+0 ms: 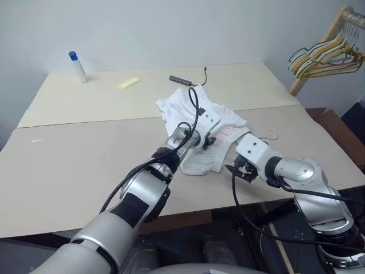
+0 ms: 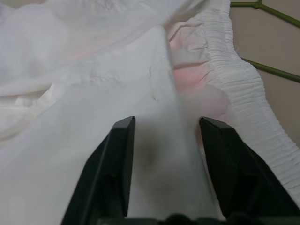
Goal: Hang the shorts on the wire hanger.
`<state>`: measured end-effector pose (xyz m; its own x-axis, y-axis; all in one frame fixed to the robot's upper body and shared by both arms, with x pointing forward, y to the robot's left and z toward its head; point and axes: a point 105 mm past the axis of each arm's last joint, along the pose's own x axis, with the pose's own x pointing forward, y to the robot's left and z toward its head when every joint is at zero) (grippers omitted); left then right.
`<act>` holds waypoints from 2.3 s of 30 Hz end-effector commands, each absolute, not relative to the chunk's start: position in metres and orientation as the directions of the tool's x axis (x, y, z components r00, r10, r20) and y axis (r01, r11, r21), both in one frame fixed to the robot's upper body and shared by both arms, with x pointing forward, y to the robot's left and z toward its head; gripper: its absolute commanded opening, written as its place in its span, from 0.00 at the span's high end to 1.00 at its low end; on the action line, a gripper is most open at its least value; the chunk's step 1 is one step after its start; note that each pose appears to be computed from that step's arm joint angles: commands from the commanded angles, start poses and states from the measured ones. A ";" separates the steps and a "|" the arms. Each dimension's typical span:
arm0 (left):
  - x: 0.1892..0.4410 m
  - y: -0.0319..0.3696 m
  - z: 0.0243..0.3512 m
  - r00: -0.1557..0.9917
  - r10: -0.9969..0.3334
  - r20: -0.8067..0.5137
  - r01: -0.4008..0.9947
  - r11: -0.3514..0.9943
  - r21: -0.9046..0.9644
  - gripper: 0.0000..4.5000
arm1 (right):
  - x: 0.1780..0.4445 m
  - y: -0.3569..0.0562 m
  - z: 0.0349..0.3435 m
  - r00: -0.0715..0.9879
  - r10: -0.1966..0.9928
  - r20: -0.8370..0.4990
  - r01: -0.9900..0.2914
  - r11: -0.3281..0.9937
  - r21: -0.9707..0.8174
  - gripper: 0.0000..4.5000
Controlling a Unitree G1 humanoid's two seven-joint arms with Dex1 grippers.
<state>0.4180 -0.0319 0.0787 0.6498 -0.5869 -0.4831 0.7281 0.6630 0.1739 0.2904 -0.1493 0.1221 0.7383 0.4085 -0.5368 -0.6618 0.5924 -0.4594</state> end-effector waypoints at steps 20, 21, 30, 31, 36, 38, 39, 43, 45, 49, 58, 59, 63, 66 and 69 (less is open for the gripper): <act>0.399 0.070 0.166 0.859 -0.506 0.075 0.509 0.860 -0.031 0.99 | 0.285 -0.126 0.133 0.718 0.545 -0.434 -0.695 0.534 -0.481 0.07; 0.386 0.080 0.162 0.877 -0.476 0.073 0.480 0.876 -0.048 0.99 | 0.284 -0.123 0.134 0.702 0.576 -0.419 -0.709 0.512 -0.485 0.07; 0.335 0.134 0.137 0.989 -0.142 -0.032 0.135 0.977 -0.165 0.99 | 0.272 -0.115 0.153 0.479 0.821 -0.309 -0.847 0.341 -0.407 0.07; 0.333 0.138 0.135 0.993 -0.114 -0.041 0.105 0.980 -0.170 0.99 | 0.271 -0.116 0.154 0.465 0.831 -0.306 -0.856 0.334 -0.395 0.07; 0.321 0.163 0.120 0.992 0.071 -0.104 -0.093 0.970 -0.224 0.99 | 0.280 -0.121 0.150 0.444 0.837 -0.320 -0.870 0.318 -0.376 0.07; 0.315 0.166 0.111 0.983 0.105 -0.148 -0.140 0.958 -0.250 0.99 | 0.282 -0.122 0.148 0.438 0.836 -0.331 -0.874 0.309 -0.375 0.07; 0.311 0.166 0.106 0.978 0.111 -0.179 -0.156 0.953 -0.260 0.99 | 0.283 -0.123 0.147 0.434 0.835 -0.337 -0.876 0.305 -0.373 0.07; 0.298 0.158 0.094 0.965 0.047 -0.257 -0.132 0.937 -0.324 0.95 | 0.286 -0.125 0.143 0.425 0.833 -0.356 -0.882 0.292 -0.370 0.07; 0.294 0.156 0.094 0.964 0.017 -0.265 -0.115 0.926 -0.361 0.87 | 0.288 -0.126 0.143 0.422 0.833 -0.358 -0.883 0.289 -0.368 0.07; 0.290 0.161 0.101 0.967 0.017 -0.256 -0.108 0.931 -0.348 0.60 | 0.288 -0.126 0.142 0.417 0.834 -0.361 -0.886 0.284 -0.366 0.07; 0.259 0.167 0.137 0.974 -0.161 -0.157 0.108 0.946 -0.305 0.00 | 0.276 -0.109 0.118 0.397 0.796 -0.457 -0.890 0.213 -0.404 0.07; 0.254 0.165 0.142 0.967 -0.216 -0.137 0.167 0.939 -0.299 0.00 | 0.276 -0.107 0.109 0.410 0.765 -0.497 -0.885 0.202 -0.420 0.07; 0.241 0.162 0.158 0.898 -0.431 -0.091 0.399 0.884 -0.244 0.00 | 0.286 -0.105 0.081 0.506 0.628 -0.591 -0.840 0.202 -0.504 0.07; 0.238 0.162 0.163 0.835 -0.538 -0.115 0.518 0.839 -0.164 0.00 | 0.292 -0.102 0.071 0.549 0.567 -0.614 -0.813 0.190 -0.551 0.07; 0.236 0.159 0.163 0.764 -0.626 -0.157 0.620 0.780 -0.087 0.00 | 0.292 -0.097 0.065 0.547 0.545 -0.636 -0.803 0.128 -0.582 0.15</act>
